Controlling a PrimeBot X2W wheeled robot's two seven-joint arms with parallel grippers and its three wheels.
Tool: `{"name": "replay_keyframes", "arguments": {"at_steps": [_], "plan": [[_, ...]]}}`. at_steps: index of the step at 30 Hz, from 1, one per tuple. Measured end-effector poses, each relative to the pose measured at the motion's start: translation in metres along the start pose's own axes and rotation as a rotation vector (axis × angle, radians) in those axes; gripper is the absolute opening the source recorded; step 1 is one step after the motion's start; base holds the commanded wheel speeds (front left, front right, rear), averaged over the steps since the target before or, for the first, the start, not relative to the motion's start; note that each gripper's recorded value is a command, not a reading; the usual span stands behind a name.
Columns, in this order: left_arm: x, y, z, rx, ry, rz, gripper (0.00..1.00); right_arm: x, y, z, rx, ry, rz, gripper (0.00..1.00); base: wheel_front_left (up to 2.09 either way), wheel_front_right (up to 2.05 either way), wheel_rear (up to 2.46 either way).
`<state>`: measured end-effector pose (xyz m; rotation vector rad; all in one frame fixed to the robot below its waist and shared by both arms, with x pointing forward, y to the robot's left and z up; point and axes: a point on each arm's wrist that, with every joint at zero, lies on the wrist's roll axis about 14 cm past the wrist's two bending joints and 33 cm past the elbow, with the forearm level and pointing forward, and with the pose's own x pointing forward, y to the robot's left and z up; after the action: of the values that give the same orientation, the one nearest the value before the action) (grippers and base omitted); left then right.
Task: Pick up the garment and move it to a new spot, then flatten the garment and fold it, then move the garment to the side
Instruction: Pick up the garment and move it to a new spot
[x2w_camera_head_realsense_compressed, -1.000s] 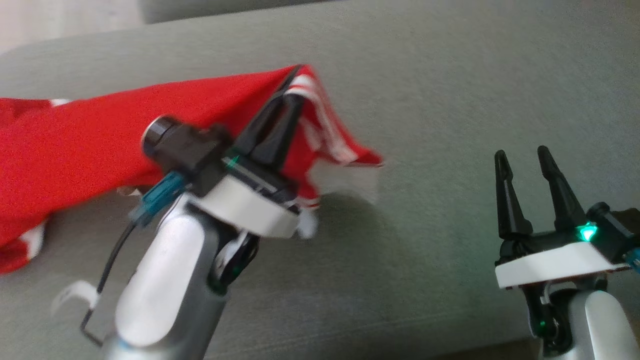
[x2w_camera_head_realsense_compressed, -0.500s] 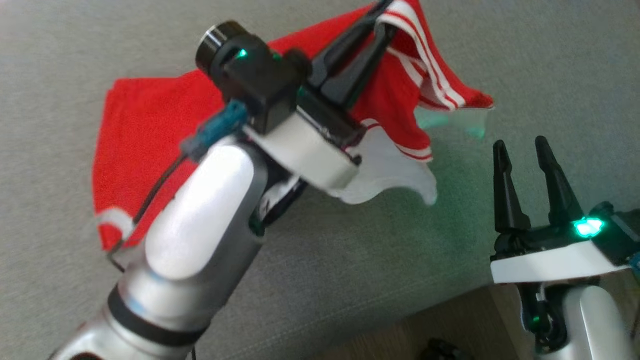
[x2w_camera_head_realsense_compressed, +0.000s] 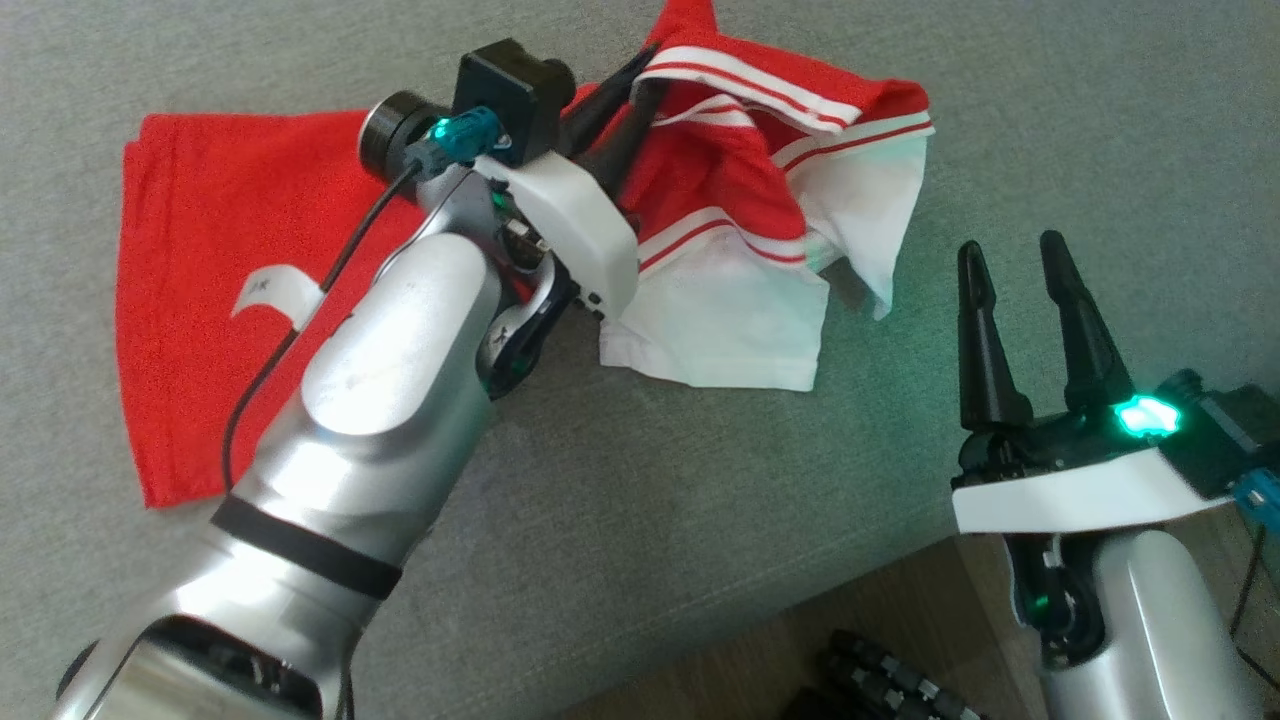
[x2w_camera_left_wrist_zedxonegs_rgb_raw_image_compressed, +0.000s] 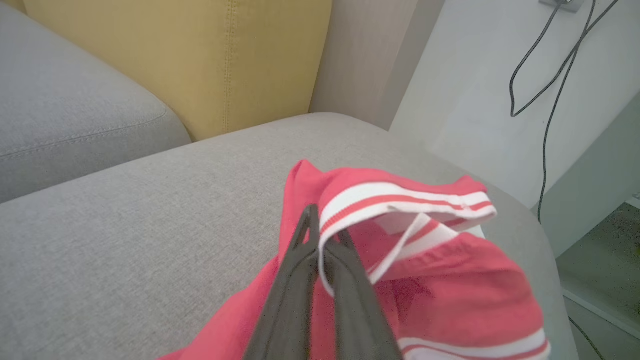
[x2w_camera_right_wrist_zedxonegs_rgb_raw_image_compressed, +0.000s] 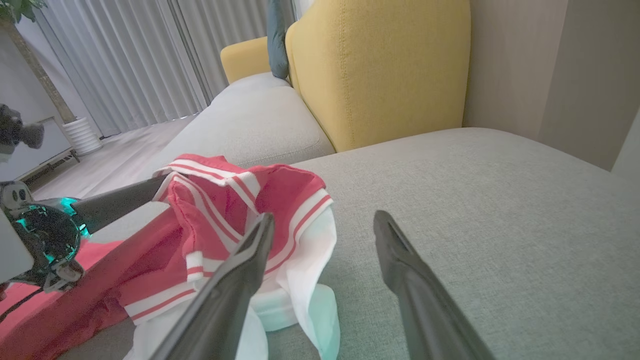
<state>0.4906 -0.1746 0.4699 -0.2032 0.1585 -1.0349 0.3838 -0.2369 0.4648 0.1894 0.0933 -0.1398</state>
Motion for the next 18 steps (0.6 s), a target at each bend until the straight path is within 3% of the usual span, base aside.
{"name": "replay_keyframes", "arguments": {"at_steps": [11,18], "plan": [[-0.023,0.008,0.052,0.113,-0.190,0.062,1.00,0.007,0.011,0.008,-0.021,-0.028,0.041,1.00,0.00,0.00,0.00],[-0.092,0.063,0.069,0.175,-0.236,0.302,1.00,0.016,0.034,0.017,-0.037,-0.041,0.114,1.00,0.00,0.00,0.00]]}}
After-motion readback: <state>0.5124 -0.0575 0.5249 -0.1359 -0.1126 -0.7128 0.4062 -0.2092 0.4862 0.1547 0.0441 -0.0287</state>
